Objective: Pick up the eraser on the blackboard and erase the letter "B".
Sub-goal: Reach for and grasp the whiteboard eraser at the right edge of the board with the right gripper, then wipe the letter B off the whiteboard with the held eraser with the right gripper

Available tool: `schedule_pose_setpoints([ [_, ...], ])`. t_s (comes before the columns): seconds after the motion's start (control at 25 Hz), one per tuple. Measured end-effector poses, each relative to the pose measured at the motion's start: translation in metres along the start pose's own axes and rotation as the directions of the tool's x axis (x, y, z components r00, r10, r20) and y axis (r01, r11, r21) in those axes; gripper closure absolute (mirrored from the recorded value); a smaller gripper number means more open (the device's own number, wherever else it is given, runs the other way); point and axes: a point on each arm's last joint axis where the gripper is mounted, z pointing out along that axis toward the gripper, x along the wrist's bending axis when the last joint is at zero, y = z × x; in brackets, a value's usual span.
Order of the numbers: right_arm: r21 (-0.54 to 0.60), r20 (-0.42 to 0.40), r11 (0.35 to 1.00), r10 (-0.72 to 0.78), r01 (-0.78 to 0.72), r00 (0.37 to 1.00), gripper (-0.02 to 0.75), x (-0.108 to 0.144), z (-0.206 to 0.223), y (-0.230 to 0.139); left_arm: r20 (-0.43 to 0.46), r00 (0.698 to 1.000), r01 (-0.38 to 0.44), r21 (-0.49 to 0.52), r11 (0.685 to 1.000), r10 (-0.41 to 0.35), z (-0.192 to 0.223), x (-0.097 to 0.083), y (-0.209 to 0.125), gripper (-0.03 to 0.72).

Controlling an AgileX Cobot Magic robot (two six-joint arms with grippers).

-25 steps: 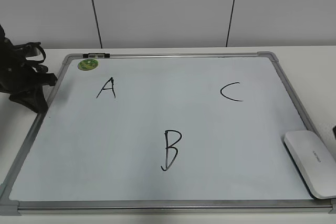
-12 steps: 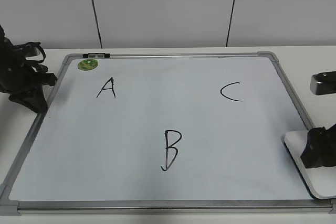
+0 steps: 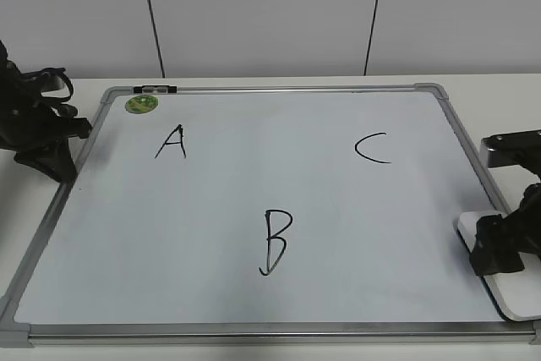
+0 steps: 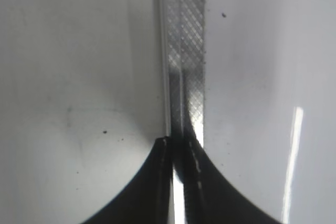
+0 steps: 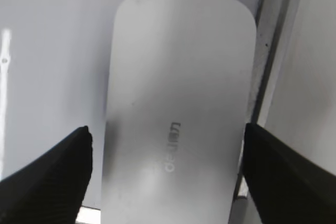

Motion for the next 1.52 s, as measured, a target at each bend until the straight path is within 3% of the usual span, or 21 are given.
schedule_pose_setpoints([
  [0.2,0.016,-0.001,1.000,0.002,-0.002,1.000,0.091,-0.001,0.007,0.002,0.000,1.000,0.000,0.000,1.000,0.000,0.000,0.000,0.000,0.656],
  [0.4,0.020,-0.002,1.000,0.002,-0.002,1.000,0.178,-0.001,0.007,0.005,0.000,1.000,0.000,0.000,1.000,0.000,0.000,0.000,0.000,0.655],
  [0.96,0.036,-0.045,0.999,-0.013,0.015,0.999,0.186,0.004,-0.030,0.039,0.002,1.000,0.002,0.000,1.000,-0.002,0.000,0.000,0.000,0.653],
  [1.04,0.027,-0.055,0.999,-0.045,0.046,0.997,0.187,0.013,-0.036,0.045,0.004,1.000,0.003,0.001,1.000,-0.003,0.000,0.000,0.000,0.653],
  [1.28,-0.050,-0.104,0.974,-0.225,0.220,0.969,0.187,0.071,-0.054,0.067,0.006,1.000,0.003,0.001,1.000,-0.003,0.000,-0.001,0.000,0.652],
  [1.52,-0.075,-0.144,0.932,-0.362,0.355,0.921,0.187,0.125,-0.047,0.088,0.008,1.000,0.004,0.001,1.000,-0.004,0.000,-0.001,0.000,0.650],
])
